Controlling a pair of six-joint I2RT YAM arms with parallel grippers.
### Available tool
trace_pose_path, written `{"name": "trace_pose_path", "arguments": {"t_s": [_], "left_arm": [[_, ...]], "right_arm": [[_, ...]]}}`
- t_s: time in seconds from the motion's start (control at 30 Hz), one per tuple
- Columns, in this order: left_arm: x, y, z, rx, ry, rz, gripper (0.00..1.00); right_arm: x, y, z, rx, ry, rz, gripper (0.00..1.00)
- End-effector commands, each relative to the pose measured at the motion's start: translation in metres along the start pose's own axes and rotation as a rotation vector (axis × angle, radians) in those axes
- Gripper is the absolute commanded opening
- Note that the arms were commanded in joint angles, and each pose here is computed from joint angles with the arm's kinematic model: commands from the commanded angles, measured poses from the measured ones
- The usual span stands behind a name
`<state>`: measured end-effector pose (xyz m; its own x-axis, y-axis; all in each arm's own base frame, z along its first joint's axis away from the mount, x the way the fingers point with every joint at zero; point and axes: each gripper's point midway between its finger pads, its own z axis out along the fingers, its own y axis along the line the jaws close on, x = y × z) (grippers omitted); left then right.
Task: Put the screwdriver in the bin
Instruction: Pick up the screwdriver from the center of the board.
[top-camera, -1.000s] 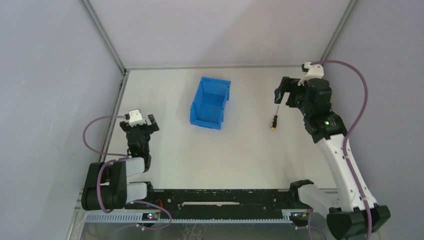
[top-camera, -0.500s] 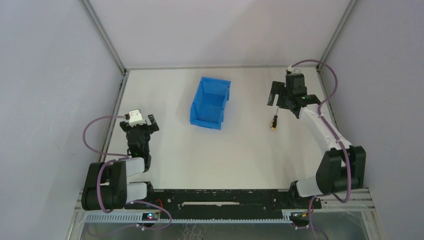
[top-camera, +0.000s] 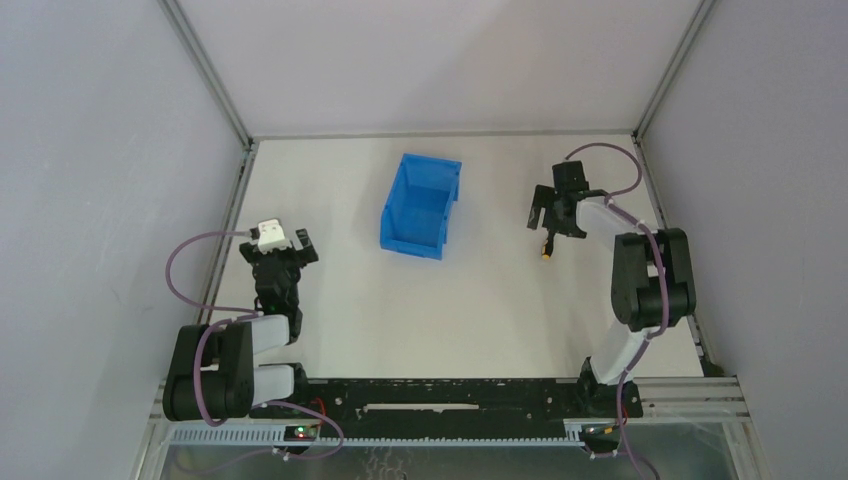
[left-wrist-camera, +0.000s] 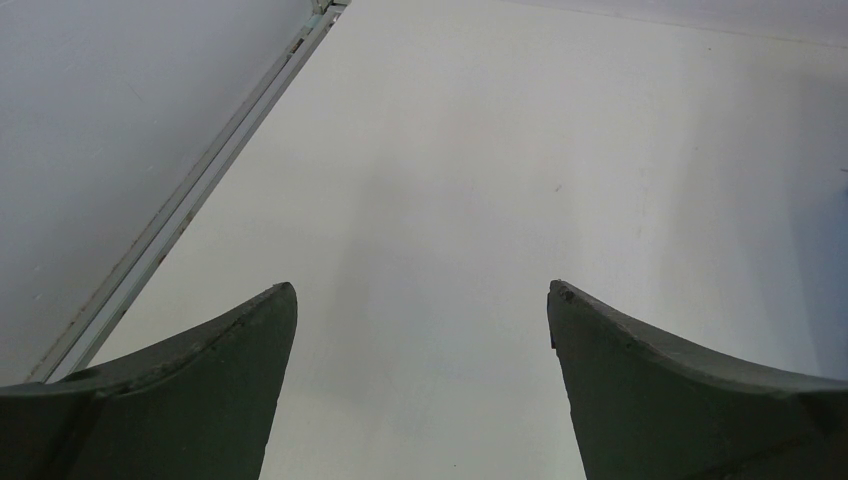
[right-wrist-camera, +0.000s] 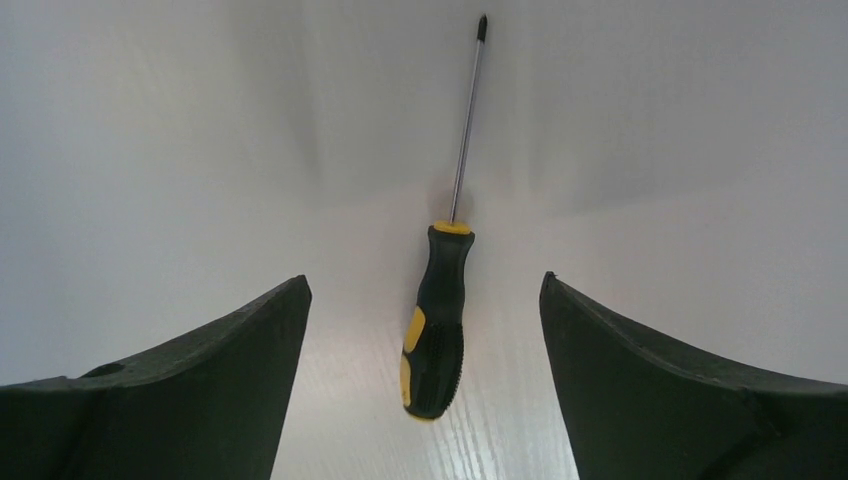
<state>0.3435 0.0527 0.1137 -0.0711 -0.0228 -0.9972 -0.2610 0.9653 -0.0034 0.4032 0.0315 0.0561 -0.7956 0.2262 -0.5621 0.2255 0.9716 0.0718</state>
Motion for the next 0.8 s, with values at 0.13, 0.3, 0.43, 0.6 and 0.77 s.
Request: {"name": "trace_pose_path", "arguments": {"t_s": [0.13, 0.3, 0.43, 0.6, 0.77], "left_arm": [[-0.022, -0.002, 0.008, -0.003, -0.060, -0.017, 1.00], [-0.021, -0.002, 0.008, -0.004, -0.058, -0.017, 1.00], [-0.021, -0.002, 0.008, -0.004, -0.058, -0.017, 1.00], [-0.022, -0.002, 0.008, -0.005, -0.060, -0.018, 1.00], [-0.022, -0.002, 0.008, -0.005, -0.060, -0.018, 1.00]], "right_arm": [[0.007, -0.005, 0.013, 0.008, 0.049, 0.050, 0.86], [0.019, -0.004, 0.016, -0.005, 0.100, 0.052, 0.79], [0.027, -0.005, 0.018, 0.001, 0.131, 0.046, 0.74], [0.032, -0.006, 0.019, 0.005, 0.153, 0.042, 0.64], [0.041, -0.003, 0.024, 0.021, 0.203, 0.005, 0.55]]}}
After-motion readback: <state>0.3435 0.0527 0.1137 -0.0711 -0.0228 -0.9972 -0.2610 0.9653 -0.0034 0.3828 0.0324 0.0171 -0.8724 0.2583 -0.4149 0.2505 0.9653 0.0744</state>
